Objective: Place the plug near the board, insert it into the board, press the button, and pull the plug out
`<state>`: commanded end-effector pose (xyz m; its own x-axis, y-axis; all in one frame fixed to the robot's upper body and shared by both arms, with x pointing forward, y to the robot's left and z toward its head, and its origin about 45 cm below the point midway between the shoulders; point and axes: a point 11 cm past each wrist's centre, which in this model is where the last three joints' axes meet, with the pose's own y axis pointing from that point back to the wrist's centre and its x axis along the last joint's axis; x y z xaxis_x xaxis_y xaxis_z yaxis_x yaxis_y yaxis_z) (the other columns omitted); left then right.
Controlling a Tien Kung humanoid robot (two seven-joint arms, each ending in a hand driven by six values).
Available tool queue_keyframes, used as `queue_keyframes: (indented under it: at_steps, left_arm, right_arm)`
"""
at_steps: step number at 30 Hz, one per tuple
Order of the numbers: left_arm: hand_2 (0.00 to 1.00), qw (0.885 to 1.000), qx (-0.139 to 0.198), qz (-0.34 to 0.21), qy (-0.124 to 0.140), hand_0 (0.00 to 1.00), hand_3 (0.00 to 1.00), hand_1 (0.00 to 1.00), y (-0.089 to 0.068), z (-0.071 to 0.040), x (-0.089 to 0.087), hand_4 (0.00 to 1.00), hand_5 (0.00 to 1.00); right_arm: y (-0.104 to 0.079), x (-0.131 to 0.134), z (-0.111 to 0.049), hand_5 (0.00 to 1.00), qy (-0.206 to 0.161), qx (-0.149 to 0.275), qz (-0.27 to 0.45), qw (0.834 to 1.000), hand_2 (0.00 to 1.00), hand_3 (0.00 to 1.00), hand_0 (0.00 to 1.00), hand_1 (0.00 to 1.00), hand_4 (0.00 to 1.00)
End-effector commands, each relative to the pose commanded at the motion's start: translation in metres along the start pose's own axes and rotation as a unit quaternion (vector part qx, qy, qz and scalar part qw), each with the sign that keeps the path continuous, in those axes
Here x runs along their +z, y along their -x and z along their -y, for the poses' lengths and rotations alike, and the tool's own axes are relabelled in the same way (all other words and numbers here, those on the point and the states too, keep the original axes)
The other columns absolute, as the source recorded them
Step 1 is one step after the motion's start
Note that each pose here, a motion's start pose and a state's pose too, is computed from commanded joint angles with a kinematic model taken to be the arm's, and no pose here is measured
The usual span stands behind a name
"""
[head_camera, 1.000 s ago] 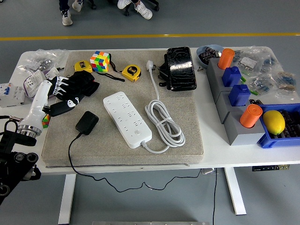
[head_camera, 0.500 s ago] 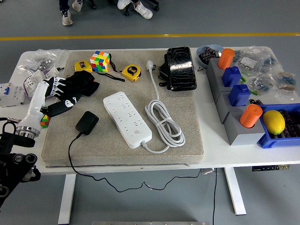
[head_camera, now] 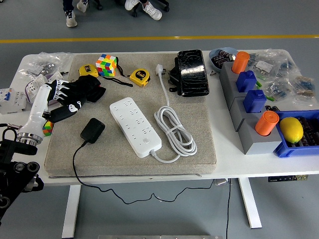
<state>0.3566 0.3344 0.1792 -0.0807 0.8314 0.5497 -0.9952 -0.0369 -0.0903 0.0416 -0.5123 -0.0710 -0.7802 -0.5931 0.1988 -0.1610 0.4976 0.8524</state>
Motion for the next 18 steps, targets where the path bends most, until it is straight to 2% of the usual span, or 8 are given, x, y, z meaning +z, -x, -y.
queue_keyframes:
  at_steps: [11, 18]
  left_arm:
    - [0.502, 1.000, -0.002, 0.002, -0.004, 0.314, 0.570, 0.378, -0.0004, -0.0031, -0.0032, 0.880, 0.232]
    - [0.502, 1.000, 0.001, 0.001, 0.000, 0.313, 0.570, 0.379, -0.0027, -0.0007, 0.0000, 0.881, 0.232]
  right_arm:
    - [-0.0032, 0.0010, -0.0002, 0.368, 0.001, 0.002, -0.006, 1.000, 0.540, 0.506, 0.477, 0.547, 0.825]
    - [-0.0022, -0.0009, 0.0000, 0.368, 0.000, 0.000, -0.013, 1.000, 0.540, 0.506, 0.477, 0.546, 0.825]
